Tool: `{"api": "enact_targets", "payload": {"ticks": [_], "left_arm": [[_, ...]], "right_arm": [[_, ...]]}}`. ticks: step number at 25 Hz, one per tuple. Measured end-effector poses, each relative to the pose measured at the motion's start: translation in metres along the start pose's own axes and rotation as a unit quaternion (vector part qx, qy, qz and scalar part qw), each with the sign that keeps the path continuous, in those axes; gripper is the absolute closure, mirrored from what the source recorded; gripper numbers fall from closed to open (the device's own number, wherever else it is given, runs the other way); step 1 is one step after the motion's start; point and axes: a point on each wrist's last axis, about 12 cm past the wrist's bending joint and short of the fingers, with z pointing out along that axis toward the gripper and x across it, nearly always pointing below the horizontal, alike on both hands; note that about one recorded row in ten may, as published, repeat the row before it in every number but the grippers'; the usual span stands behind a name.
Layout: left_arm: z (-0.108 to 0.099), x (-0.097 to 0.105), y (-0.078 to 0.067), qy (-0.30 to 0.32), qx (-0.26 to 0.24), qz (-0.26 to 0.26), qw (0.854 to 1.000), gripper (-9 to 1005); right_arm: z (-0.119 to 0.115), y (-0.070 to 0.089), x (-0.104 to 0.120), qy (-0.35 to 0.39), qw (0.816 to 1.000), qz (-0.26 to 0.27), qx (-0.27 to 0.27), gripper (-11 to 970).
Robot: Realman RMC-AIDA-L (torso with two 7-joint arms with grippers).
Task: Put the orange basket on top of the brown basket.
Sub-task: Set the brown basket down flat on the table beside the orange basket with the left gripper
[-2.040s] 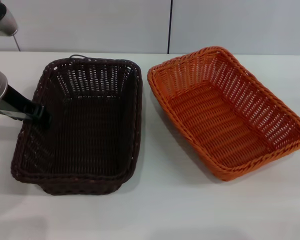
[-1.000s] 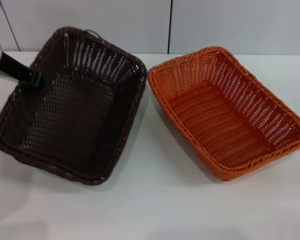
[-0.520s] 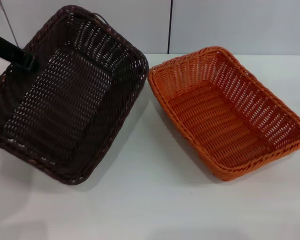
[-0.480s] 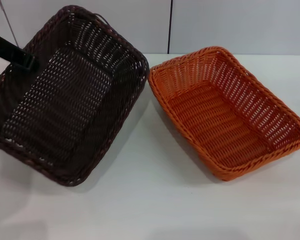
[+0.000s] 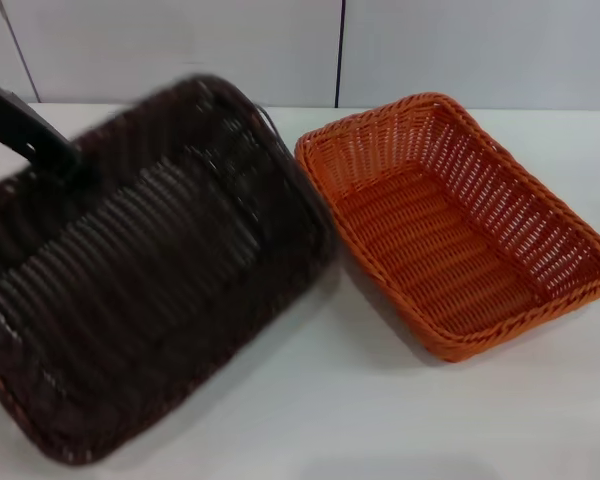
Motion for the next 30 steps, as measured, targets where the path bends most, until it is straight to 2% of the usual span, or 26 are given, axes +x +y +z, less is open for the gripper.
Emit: {"api": "enact_targets", "payload": {"ticks": [2,5,6,7,8,10,11,12,14,15,21,30], "left_arm": [[0.009,-0.002,-0.004,0.014,0.028,0.013,0.999,834],[0.009,-0.002,-0.004,0.014,0.028,0.013,0.999,834],[0.033,-0.011,-0.014,0.032,0.078,0.028,0.996,834],[0.033,-0.011,-0.014,0.032,0.078,0.028,0.996,834],[0.056,-0.025,-0.025,0.035,0.112,0.036,0.992,834],[0.056,-0.025,-0.025,0.035,0.112,0.036,0.992,834],[0.067,-0.035,-0.033,0.033,0.126,0.04,0.991,834],[0.067,-0.035,-0.033,0.033,0.126,0.04,0.991,833],[0.082,-0.057,-0.048,0.012,0.151,0.046,0.987,833],[0.085,-0.062,-0.051,0.004,0.16,0.046,0.986,833],[0.095,-0.075,-0.057,-0.021,0.165,0.053,0.985,834],[0.098,-0.073,-0.059,-0.029,0.17,0.043,0.984,830]], "right_arm": [[0.0,0.0,0.0,0.0,1.0,-0.001,-0.001,354],[0.0,0.0,0.0,0.001,1.0,-0.001,-0.001,355],[0.0,0.0,0.0,0.001,1.0,-0.002,0.0,355],[0.0,0.0,0.0,0.001,1.0,-0.002,0.0,355],[0.0,-0.001,0.001,0.004,1.0,-0.002,0.001,355],[-0.001,-0.001,0.001,0.006,1.0,-0.003,0.002,355],[-0.001,-0.002,0.002,0.01,1.0,-0.003,0.004,355],[-0.001,-0.002,0.002,0.01,1.0,-0.003,0.004,355],[-0.003,-0.006,0.005,0.015,1.0,-0.004,0.008,355],[-0.006,-0.008,0.007,0.019,1.0,-0.004,0.011,355],[-0.011,-0.013,0.01,0.024,1.0,-0.004,0.017,355],[-0.011,-0.012,0.011,0.026,1.0,-0.004,0.017,355]]}}
